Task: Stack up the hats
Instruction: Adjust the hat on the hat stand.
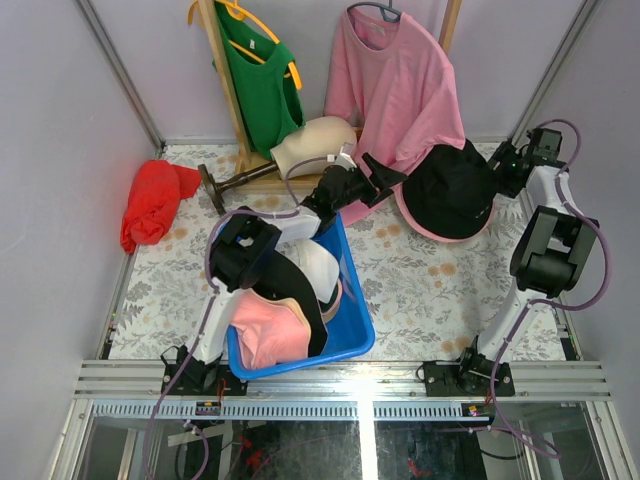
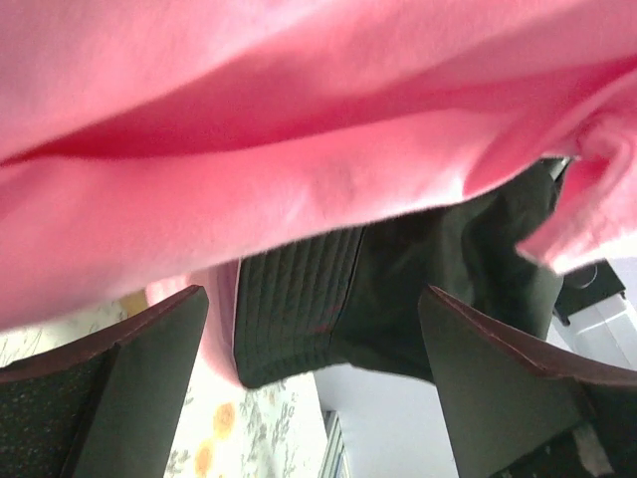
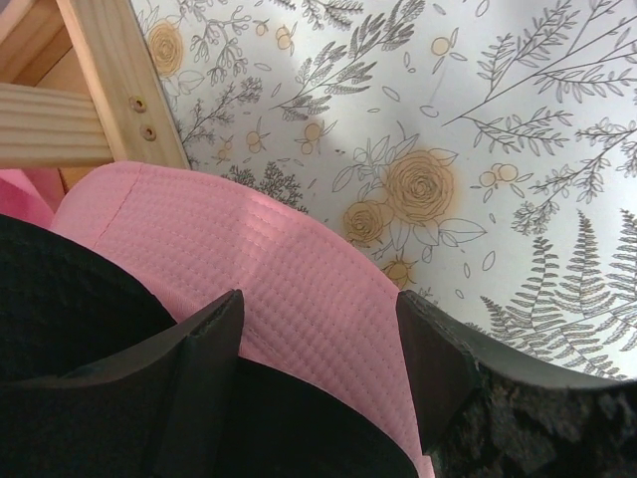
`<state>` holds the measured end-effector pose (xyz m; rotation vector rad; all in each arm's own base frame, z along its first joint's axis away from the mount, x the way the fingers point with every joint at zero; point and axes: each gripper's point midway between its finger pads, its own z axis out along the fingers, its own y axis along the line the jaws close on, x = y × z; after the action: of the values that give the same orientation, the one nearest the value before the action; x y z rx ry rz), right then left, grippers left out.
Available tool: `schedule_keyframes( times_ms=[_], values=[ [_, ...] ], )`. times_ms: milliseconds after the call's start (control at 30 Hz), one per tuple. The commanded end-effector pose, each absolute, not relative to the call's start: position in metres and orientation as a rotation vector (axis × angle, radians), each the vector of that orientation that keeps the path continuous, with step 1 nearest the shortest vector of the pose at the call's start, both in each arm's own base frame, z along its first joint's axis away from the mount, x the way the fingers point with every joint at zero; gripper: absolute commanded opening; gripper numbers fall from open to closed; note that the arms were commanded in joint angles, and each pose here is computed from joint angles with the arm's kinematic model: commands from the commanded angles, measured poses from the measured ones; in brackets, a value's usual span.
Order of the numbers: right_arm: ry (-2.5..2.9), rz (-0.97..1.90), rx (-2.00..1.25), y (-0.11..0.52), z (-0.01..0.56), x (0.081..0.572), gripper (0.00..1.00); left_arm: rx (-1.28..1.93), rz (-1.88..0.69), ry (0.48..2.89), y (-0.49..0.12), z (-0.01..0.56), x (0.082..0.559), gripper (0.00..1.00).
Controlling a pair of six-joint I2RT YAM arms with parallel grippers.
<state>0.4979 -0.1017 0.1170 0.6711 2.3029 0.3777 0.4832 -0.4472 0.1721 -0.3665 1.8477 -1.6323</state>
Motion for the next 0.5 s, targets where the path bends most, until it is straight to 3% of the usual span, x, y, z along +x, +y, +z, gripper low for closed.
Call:
schedule_keyframes(
  times_ms=[0, 467],
  values=[
    [2.303, 0.403, 0.578, -0.085, 0.134, 0.504, 0.70, -0.300, -1.633, 1.735, -0.428, 0.223, 0.464, 0.86],
    [2.306, 0.406, 0.551, -0.074, 0.141, 0.498, 0.71, -0.207, -1.654, 1.799, -0.456, 0.214, 0.450, 0.86]
  ],
)
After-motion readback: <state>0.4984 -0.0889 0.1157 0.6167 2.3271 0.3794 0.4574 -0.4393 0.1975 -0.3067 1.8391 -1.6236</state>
